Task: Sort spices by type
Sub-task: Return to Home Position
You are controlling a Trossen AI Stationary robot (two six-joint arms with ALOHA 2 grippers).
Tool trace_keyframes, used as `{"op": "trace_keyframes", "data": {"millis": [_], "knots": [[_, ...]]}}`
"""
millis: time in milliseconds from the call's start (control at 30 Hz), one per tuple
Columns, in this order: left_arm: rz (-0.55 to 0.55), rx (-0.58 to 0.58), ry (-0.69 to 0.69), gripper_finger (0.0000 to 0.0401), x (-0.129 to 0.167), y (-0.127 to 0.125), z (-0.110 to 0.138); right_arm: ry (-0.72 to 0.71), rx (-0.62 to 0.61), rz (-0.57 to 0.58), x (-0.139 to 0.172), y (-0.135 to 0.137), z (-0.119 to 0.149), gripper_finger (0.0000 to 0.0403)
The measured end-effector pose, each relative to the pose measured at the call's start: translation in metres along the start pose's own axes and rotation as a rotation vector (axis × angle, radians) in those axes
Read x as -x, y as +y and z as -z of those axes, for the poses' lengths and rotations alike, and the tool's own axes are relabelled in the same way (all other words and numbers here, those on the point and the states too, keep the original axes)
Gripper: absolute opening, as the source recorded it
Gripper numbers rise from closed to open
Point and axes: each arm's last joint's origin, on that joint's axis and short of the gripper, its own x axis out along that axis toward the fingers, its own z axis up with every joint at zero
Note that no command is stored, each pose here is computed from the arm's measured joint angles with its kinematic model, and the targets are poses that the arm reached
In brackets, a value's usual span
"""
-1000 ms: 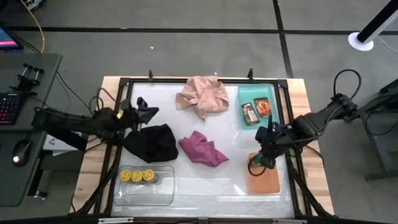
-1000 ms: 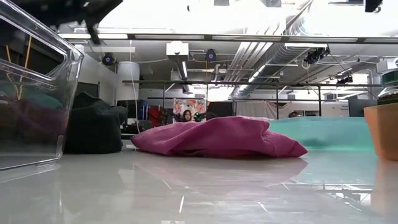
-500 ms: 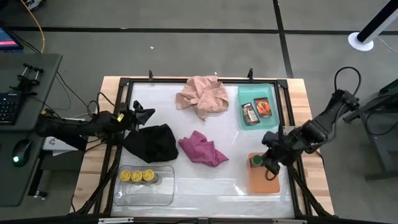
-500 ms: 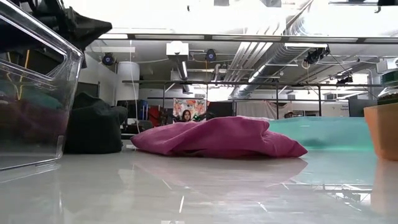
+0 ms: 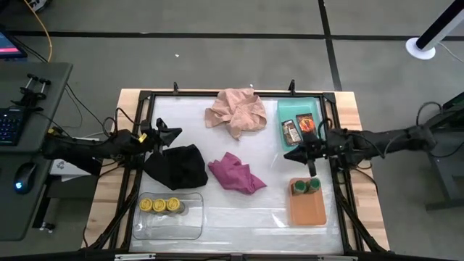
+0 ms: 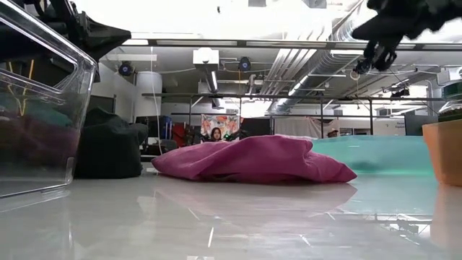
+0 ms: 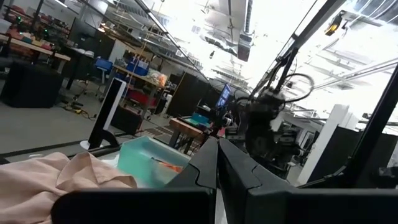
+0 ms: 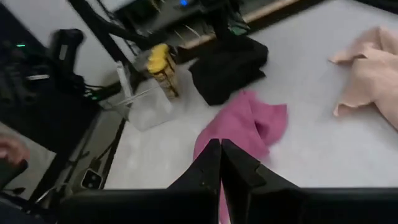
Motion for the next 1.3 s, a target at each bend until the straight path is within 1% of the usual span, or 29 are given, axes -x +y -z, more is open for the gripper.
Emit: {"op": "trace_keyframes", "data": {"millis": [133,200,300,400,500,567,800,867,967,1167,1300], "knots": [[0.0,0.0,0.0,0.0,0.0,0.0,0.0,-0.101,0.031,-0.082,0.004,-0.019,0.026,0.0],[0.0,0.0,0.0,0.0,0.0,0.0,0.0,-0.181,0.053,-0.115,0.005,-0.025,0.038,0.0],[0.0,0.0,0.001,0.0,0.0,0.0,0.0,-0.314,0.099,-0.127,0.004,-0.031,0.05,0.0],[-0.001,-0.001,0.002,0.0,0.0,0.0,0.0,-0.377,0.145,-0.105,0.004,-0.038,0.061,0.0],[-0.001,-0.001,0.002,0.0,0.0,0.0,0.0,-0.346,0.159,-0.077,0.0,-0.045,0.074,0.0],[0.0,-0.001,0.003,0.0,0.0,0.0,0.0,-0.3,0.152,-0.057,-0.002,-0.047,0.078,0.0],[-0.001,-0.001,0.003,0.0,0.0,0.0,0.0,-0.112,-0.017,0.008,-0.006,-0.055,0.095,0.0],[-0.001,-0.001,0.003,0.0,0.0,0.0,0.0,-0.073,-0.036,0.026,-0.007,-0.057,0.099,0.0],[-0.001,-0.001,0.003,0.0,0.0,0.0,0.0,-0.023,-0.027,0.049,-0.007,-0.059,0.103,0.0],[-0.001,-0.001,0.003,0.0,0.0,0.0,0.0,-0.028,-0.028,0.045,-0.006,-0.058,0.103,0.0],[-0.001,-0.001,0.003,0.0,0.0,0.0,0.0,-0.114,-0.02,-0.003,0.0,-0.054,0.097,0.0]]}}
